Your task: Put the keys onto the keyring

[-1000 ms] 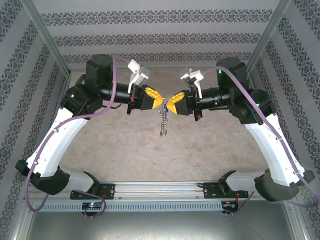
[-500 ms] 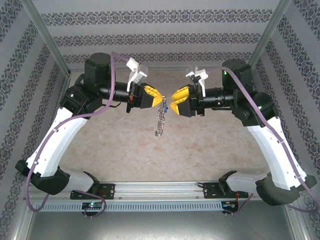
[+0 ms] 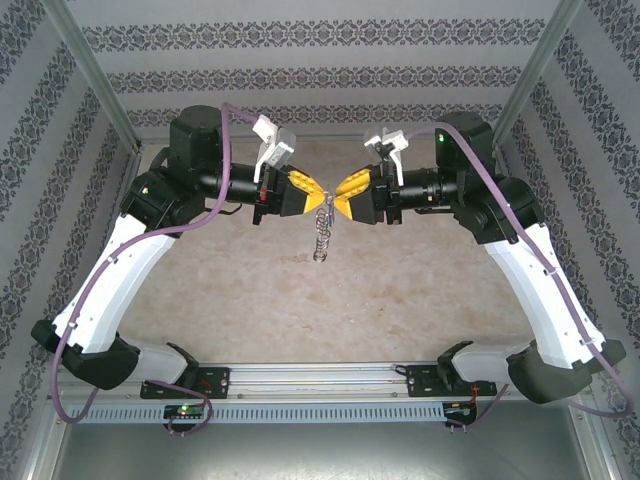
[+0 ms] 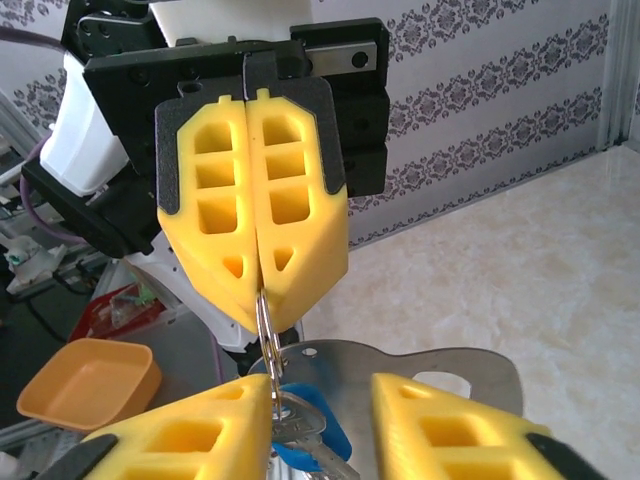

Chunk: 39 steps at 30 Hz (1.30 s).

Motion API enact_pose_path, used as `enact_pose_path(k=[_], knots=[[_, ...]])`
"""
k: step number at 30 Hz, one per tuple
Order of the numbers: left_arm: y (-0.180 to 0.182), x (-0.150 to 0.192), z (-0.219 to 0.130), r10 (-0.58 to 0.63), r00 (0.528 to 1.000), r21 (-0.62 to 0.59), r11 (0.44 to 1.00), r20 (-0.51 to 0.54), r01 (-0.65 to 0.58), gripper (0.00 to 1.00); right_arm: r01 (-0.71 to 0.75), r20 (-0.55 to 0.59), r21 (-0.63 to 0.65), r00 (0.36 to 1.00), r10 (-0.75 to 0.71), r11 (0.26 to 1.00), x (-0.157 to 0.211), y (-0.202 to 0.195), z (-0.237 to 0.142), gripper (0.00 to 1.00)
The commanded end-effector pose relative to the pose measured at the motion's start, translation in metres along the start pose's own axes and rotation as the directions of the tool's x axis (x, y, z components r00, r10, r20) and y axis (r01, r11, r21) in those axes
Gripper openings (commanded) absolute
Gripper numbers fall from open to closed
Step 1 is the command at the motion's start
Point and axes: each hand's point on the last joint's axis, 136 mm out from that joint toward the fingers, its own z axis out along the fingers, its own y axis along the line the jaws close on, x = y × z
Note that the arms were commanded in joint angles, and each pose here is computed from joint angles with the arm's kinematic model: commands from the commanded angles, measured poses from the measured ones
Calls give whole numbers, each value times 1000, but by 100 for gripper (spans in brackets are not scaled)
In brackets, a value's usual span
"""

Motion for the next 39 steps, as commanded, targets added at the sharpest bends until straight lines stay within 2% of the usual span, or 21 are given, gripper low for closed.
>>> enact_pose_path(k=[1,5,9,14,24,31,39], knots=[[-10,-12,-6,51,998,19,998,40,-52,0,20,17,-33,1000,-19,999,-6,8,-3,23],[-10,-12,-6,50,998,17,999,41,-51,0,14,12,-45,1000,-13,999,-4,9,-3,4],[-10,-15,-7,60,997,12,998,49,-61,0,1,8,-63,1000,0,998,-1,11,-2,0],[-12,-20,-8,74,995,13,997,66,-75,0,-27,-7,-115,1000,27,993,1,17,2,0],[-14,-23,-9,81,993,17,996,84,-83,0,-116,-58,-135,992,109,984,12,8,11,0],[-13,-23,-8,76,993,17,997,89,-78,0,-120,-52,-153,992,113,981,5,-1,20,0],[-13,-19,-10,64,995,6,998,82,-65,0,-73,-25,-95,997,71,993,-4,-6,16,22]])
